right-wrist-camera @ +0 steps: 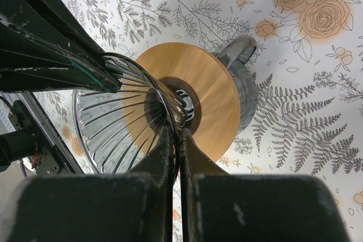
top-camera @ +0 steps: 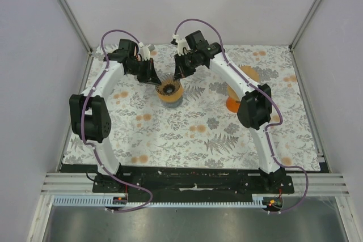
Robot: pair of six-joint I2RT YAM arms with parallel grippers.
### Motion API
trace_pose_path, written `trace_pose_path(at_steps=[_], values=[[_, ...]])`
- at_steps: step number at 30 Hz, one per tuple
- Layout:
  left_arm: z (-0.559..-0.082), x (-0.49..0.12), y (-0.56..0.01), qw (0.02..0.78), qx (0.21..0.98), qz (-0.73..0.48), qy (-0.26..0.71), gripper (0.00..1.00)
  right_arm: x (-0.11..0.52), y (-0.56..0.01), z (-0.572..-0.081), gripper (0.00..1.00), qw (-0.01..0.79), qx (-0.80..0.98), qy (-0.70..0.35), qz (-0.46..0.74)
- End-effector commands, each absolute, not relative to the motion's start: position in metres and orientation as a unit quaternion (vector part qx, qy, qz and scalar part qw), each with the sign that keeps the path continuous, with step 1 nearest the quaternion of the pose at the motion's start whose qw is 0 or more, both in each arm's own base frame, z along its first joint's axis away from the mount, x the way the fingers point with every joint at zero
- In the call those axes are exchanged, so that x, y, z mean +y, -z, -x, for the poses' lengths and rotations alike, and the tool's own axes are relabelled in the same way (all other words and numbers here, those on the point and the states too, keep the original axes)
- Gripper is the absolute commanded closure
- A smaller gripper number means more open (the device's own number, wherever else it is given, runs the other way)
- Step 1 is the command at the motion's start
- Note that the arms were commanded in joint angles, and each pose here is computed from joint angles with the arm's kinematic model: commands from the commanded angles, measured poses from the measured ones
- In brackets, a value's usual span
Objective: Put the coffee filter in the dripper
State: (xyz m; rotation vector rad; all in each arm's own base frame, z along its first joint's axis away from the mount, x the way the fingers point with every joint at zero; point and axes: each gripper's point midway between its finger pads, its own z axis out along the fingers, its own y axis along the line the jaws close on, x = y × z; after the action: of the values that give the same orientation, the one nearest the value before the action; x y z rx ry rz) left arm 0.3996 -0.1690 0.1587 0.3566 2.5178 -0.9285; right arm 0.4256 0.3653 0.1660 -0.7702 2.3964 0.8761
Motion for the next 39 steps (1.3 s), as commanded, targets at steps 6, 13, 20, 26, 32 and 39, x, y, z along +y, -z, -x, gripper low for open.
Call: trace_pose_path(at_steps=[6,13,20,26,32,39], values=[[-0.404,-0.161,-0.091,0.15,0.934,-0.117,0.302,0.98,0.344,-0.068,-0.428,1.0,0.151,0.916,-0.277,0.248],[-0.391,-0.153,-0.065,0.119,0.945,-0.11,0.284,0.98,0.335,-0.058,-0.421,1.0,0.14,0.923,-0.26,0.249],[-0.408,-0.154,-0.096,0.162,0.938,-0.121,0.283,0.98,0.34,-0.094,-0.43,0.99,0.179,0.912,-0.27,0.252],[-0.423,-0.163,-0.145,0.218,0.919,-0.128,0.303,0.6,0.347,-0.142,-0.437,0.7,0.237,0.889,-0.294,0.261],[-0.436,-0.165,-0.193,0.275,0.901,-0.143,0.305,0.44,0.355,-0.196,-0.439,0.48,0.292,0.858,-0.325,0.27],[-0.447,-0.16,-0.249,0.335,0.873,-0.184,0.302,0.12,0.353,-0.256,-0.44,0.02,0.359,0.823,-0.331,0.29]])
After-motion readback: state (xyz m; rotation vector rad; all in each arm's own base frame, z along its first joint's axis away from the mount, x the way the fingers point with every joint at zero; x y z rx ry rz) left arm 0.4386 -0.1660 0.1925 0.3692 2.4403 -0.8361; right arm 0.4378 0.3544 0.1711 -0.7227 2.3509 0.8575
